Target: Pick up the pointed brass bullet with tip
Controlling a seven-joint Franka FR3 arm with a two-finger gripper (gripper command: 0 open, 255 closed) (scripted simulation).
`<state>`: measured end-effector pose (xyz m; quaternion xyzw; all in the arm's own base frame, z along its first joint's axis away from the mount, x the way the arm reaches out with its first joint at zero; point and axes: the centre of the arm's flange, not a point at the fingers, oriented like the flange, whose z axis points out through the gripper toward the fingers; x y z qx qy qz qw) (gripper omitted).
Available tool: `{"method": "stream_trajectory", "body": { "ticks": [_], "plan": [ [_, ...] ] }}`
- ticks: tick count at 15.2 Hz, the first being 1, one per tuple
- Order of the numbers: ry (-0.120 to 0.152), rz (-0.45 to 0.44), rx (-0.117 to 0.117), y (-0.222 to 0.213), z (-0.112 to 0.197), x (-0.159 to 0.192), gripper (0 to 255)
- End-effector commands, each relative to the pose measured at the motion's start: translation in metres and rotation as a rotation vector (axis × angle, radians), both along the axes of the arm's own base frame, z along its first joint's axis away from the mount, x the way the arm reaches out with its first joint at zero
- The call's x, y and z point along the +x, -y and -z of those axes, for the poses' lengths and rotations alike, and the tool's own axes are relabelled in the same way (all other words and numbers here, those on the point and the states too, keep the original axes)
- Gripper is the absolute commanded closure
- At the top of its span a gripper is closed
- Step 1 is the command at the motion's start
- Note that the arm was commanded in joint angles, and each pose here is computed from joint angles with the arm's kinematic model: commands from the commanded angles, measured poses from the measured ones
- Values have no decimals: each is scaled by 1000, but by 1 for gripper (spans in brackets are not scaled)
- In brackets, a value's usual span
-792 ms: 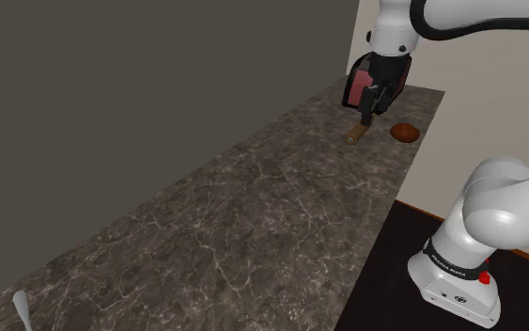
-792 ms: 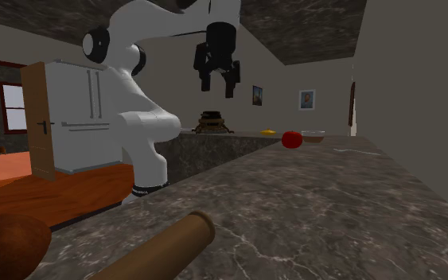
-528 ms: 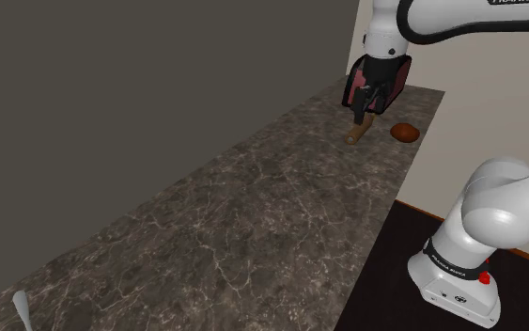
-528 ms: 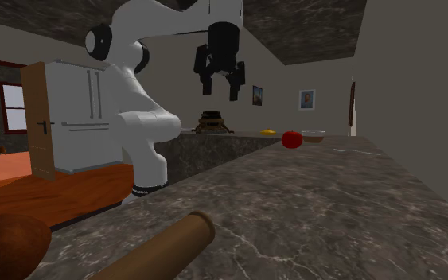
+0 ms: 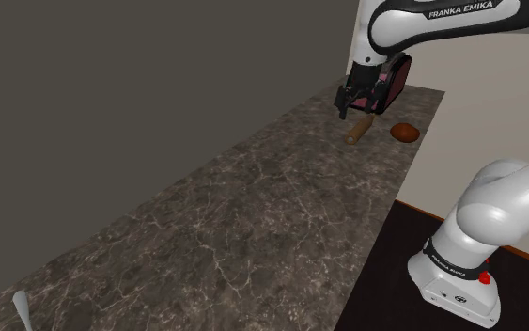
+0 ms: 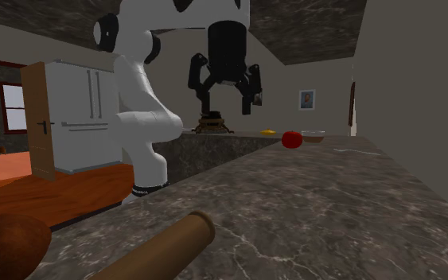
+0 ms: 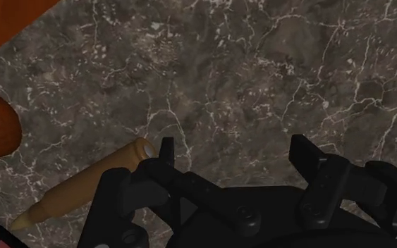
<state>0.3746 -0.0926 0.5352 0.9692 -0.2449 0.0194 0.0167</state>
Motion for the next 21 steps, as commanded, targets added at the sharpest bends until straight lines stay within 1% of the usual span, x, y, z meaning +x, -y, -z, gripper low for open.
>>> {"method": "stream_trajectory", "body": {
  "ticks": [1, 6, 11, 16, 21],
  "plan": [
    [13, 82, 11, 26, 10, 12, 0],
    [43, 281, 39, 85, 37, 32, 0],
    [72, 479, 67, 145, 64, 40, 0],
    [102, 678, 95, 206, 93, 37, 0],
    [132, 876, 123, 263, 125, 24, 0]
  ]
}}
